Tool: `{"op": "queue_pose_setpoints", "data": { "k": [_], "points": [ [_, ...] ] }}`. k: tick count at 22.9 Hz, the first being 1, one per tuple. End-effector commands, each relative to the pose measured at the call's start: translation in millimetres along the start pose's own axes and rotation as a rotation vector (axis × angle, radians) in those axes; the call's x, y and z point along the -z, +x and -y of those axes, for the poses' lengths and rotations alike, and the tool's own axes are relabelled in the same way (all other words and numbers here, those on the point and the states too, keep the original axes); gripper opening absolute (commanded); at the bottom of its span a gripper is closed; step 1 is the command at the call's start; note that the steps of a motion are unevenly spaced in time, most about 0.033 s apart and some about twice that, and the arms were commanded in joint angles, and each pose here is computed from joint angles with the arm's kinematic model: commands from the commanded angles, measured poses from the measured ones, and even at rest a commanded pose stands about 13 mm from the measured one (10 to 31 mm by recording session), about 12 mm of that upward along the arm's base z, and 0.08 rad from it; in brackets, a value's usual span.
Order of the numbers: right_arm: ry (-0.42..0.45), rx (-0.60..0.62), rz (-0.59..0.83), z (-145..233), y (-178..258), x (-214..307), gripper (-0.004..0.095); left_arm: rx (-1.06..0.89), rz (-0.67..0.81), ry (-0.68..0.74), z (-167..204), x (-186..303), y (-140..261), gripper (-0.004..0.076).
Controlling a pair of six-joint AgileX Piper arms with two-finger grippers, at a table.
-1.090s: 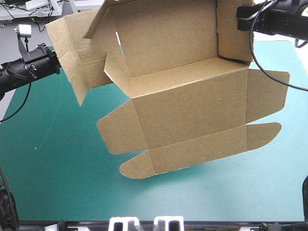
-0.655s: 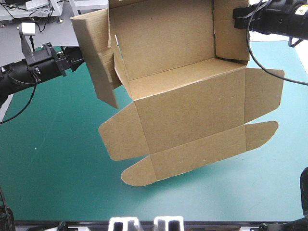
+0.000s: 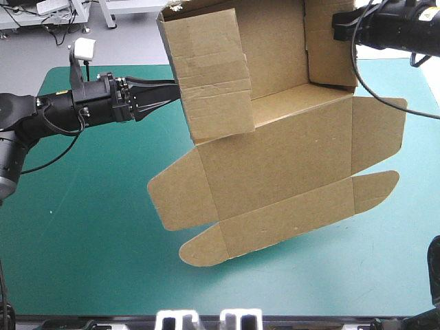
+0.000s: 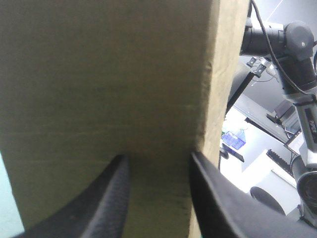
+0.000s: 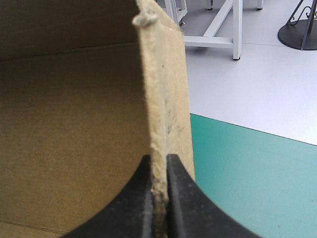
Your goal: Fold the box
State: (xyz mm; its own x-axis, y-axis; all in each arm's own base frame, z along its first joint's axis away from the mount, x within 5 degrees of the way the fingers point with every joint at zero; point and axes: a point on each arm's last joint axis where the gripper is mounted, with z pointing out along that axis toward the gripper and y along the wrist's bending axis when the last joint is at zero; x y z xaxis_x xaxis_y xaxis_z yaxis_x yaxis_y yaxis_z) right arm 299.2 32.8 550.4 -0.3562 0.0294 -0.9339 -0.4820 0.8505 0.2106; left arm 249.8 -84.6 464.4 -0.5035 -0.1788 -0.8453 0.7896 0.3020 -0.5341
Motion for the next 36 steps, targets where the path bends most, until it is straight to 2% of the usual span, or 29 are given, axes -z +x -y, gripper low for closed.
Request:
{"op": "queue_pose_setpoints", "data": {
  "k": [1,5,9,12,15,19,22,26,28,30,32,34,36],
  "points": [
    [-0.018,-0.002,0.14,-14,-17,20,-0.0023,-0.039,0.059,0.077,26,3,-10,0.0403],
    [-0.018,-0.002,0.138,-14,-16,20,-0.0023,-0.05,0.052,0.083,28,4,-11,0.0404],
    [-0.026,-0.001,0.115,-15,-14,20,-0.0023,-0.061,0.101,-0.026,19,2,-15,0.0404],
    [-0.031,-0.001,0.1,-15,-13,20,-0.0023,-0.088,0.081,-0.109,14,-4,-12,0.04],
    [-0.052,0.01,0.087,-22,-12,17,-0.0022,-0.109,0.06,-0.196,10,-13,-8,0.04],
    [-0.075,0.053,0.044,-39,-7,8,-0.0023,-0.163,0.107,-0.311,7,-26,-9,0.0399],
    [-0.109,0.098,-0.018,-62,0,-1,-0.0022,-0.215,0.163,-0.488,-3,-29,-13,0.031],
    [-0.152,0.085,-0.045,-74,3,-3,-0.0023,-0.209,0.186,-0.539,-16,-33,-14,0.0216],
    [-0.134,0.075,-0.122,-73,10,-3,-0.0023,-0.23,0.143,-0.554,-20,-34,-11,-0.0008],
    [-0.065,0.053,-0.171,-67,15,-4,-0.0023,-0.222,0.107,-0.544,-16,-34,-12,-0.001],
    [-0.043,-0.003,-0.194,-63,19,-10,-0.0023,-0.198,0.013,-0.547,-7,-32,-14,-0.001],
    [-0.028,-0.04,-0.262,-54,32,-28,-0.0023,-0.188,-0.124,-0.626,-8,-27,-12,-0.001],
    [-0.017,-0.072,-0.328,-46,46,-43,-0.0023,-0.15,-0.189,-0.688,-13,-24,-9,-0.001]
  ]
}}
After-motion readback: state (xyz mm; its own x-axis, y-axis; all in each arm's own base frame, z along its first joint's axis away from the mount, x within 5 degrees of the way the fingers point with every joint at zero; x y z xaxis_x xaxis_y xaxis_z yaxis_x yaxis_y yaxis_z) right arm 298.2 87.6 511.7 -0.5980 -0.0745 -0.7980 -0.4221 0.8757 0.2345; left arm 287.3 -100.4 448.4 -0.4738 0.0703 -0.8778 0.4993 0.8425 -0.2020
